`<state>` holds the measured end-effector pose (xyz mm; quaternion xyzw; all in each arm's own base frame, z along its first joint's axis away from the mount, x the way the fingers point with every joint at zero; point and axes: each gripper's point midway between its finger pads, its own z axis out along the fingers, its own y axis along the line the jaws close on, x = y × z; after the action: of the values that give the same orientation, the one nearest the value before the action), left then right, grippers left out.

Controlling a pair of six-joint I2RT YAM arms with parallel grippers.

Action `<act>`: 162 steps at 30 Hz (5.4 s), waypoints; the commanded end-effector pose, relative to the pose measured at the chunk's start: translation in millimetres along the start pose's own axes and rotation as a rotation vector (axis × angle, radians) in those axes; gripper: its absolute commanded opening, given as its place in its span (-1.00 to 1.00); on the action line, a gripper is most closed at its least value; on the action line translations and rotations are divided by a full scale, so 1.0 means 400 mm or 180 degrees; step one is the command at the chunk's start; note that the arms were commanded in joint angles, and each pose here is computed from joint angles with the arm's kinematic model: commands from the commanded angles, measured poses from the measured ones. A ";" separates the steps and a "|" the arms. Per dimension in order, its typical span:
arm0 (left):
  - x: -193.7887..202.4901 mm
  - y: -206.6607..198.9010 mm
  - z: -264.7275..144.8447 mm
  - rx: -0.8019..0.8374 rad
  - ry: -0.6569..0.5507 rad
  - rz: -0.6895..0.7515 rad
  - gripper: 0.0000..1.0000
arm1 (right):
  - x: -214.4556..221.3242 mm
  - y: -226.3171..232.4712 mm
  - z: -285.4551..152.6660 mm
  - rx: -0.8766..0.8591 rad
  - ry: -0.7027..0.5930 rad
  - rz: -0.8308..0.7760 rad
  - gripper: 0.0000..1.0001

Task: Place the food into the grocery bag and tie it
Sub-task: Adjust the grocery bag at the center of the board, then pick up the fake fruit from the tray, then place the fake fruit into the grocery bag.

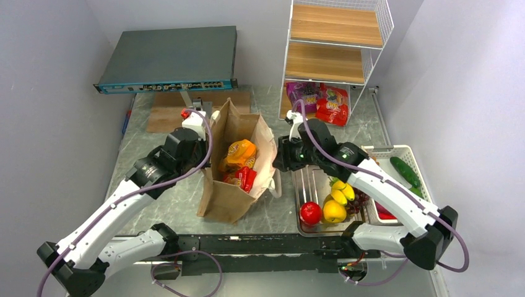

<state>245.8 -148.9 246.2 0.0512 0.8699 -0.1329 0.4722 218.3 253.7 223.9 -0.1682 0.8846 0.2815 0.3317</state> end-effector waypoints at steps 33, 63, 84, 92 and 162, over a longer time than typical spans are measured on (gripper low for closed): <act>-0.103 0.004 -0.007 0.0284 -0.0564 0.0114 -1.00 | 0.305 -0.182 -0.194 0.1285 0.0486 0.1151 0.65; -0.102 0.001 -0.017 0.0328 -0.0586 0.0092 -1.00 | 0.500 -0.250 -0.056 0.1728 0.1141 0.0918 0.78; -0.105 0.007 -0.018 0.0306 -0.0602 0.0081 -1.00 | 0.520 -0.284 -0.014 0.1947 0.1094 0.0975 0.87; -0.105 0.007 -0.017 0.0312 -0.0601 0.0078 -1.00 | 0.532 -0.295 0.010 0.1997 0.1099 0.0974 0.88; -0.108 0.016 -0.018 0.0307 -0.0609 0.0075 -1.00 | -0.136 0.379 0.092 -0.1103 -0.0069 -0.0052 0.67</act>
<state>252.6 -138.4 251.0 0.0760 0.8512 -0.1615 0.4936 202.4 393.9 264.2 -0.2106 0.8443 0.4034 0.2829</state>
